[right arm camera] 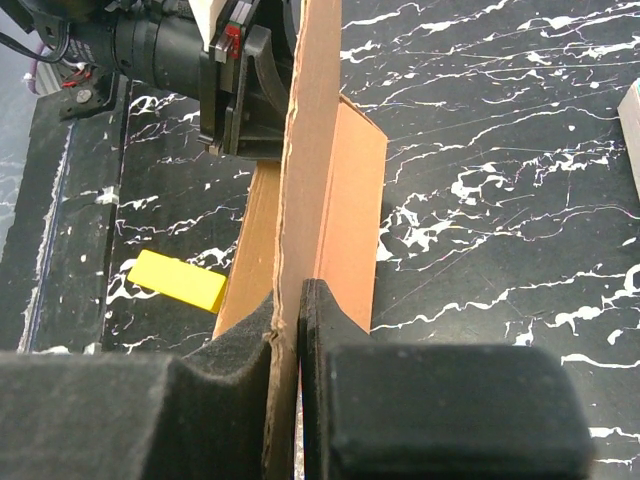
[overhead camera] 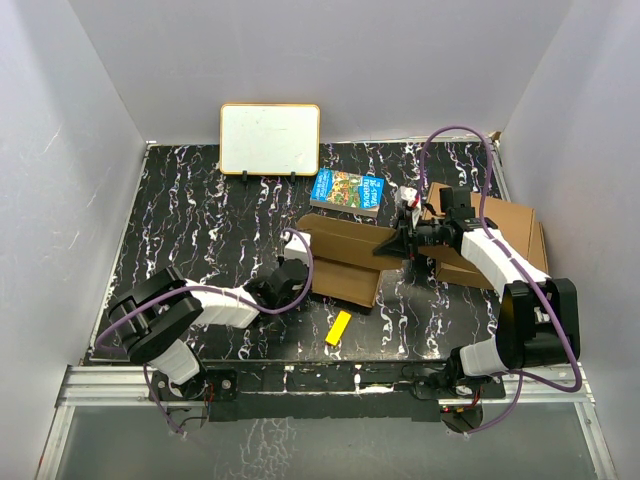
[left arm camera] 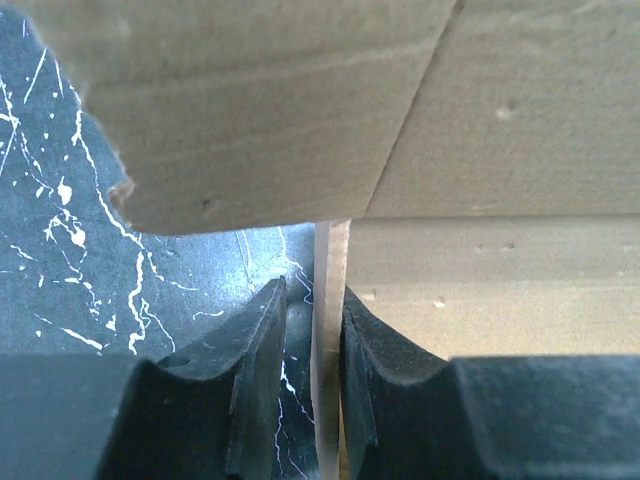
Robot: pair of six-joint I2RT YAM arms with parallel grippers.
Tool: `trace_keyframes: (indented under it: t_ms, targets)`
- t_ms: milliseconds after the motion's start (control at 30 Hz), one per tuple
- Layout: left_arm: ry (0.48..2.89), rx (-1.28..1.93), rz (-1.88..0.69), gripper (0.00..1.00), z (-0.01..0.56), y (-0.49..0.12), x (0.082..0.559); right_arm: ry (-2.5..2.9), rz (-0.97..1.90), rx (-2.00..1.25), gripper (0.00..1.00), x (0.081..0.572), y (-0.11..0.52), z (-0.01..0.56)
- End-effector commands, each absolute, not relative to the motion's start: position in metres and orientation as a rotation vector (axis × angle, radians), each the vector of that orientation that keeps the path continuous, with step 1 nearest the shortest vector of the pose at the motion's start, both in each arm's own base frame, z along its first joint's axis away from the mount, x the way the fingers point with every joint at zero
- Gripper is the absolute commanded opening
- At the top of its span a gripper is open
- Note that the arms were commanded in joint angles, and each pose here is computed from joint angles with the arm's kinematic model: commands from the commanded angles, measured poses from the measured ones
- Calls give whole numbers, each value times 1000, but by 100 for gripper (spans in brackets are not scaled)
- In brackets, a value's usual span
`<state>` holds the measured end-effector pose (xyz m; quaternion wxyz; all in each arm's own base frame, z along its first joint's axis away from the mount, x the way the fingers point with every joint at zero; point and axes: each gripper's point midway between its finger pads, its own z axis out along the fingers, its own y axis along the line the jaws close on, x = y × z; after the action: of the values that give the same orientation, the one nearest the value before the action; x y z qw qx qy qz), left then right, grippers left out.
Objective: Fold the paper box
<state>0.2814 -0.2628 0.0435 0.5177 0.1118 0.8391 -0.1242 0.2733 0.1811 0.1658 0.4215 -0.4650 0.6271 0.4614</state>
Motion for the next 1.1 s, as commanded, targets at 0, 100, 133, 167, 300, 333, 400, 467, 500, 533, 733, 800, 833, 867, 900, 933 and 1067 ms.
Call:
trace_keyframes:
  t_ms: [0, 100, 133, 167, 300, 333, 400, 467, 500, 533, 733, 800, 833, 867, 900, 933, 1067]
  targets:
    - [1962, 232, -275, 25, 69, -265, 293, 1524, 1124, -1195, 8, 275, 184, 170]
    - [1973, 250, -244, 18, 68, -264, 293, 1524, 1122, -1198, 8, 275, 184, 170]
    - [1975, 251, -229, 10, 68, -262, 294, 1525, 1121, -1198, 8, 275, 184, 169]
    - [1976, 259, -217, 5, 67, -261, 294, 1528, 1122, -1198, 8, 275, 185, 169]
    - [1991, 304, -144, 0, 60, -253, 293, 1526, 1116, -1199, 8, 275, 184, 170]
    - [1996, 311, -121, 0, 58, -250, 292, 1525, 1115, -1199, 8, 275, 184, 170]
    - [1998, 328, -87, 0, 56, -245, 292, 1526, 1115, -1200, 8, 275, 185, 170]
    - [2000, 353, -50, 0, 54, -242, 292, 1525, 1116, -1201, 8, 275, 185, 169]
    - [1999, 364, -35, 0, 54, -241, 293, 1525, 1116, -1200, 8, 275, 185, 170]
    - [1999, 374, -21, 0, 54, -240, 293, 1527, 1115, -1200, 8, 275, 185, 169]
    - [1987, 417, -72, 13, 65, -250, 292, 1530, 1113, -1200, 8, 276, 185, 169]
    - [1989, 417, -106, 17, 69, -253, 289, 1532, 1112, -1198, 8, 276, 184, 169]
    - [1988, 416, -124, 19, 71, -255, 288, 1532, 1111, -1198, 8, 276, 184, 168]
    - [1987, 412, -140, 22, 73, -256, 287, 1532, 1113, -1199, 8, 276, 185, 168]
    - [1989, 404, -153, 23, 74, -256, 286, 1533, 1113, -1198, 8, 276, 185, 168]
    - [1988, 397, -166, 25, 76, -257, 285, 1533, 1111, -1198, 8, 276, 184, 168]
    - [1988, 366, -209, 29, 84, -258, 282, 1533, 1112, -1199, 8, 276, 185, 168]
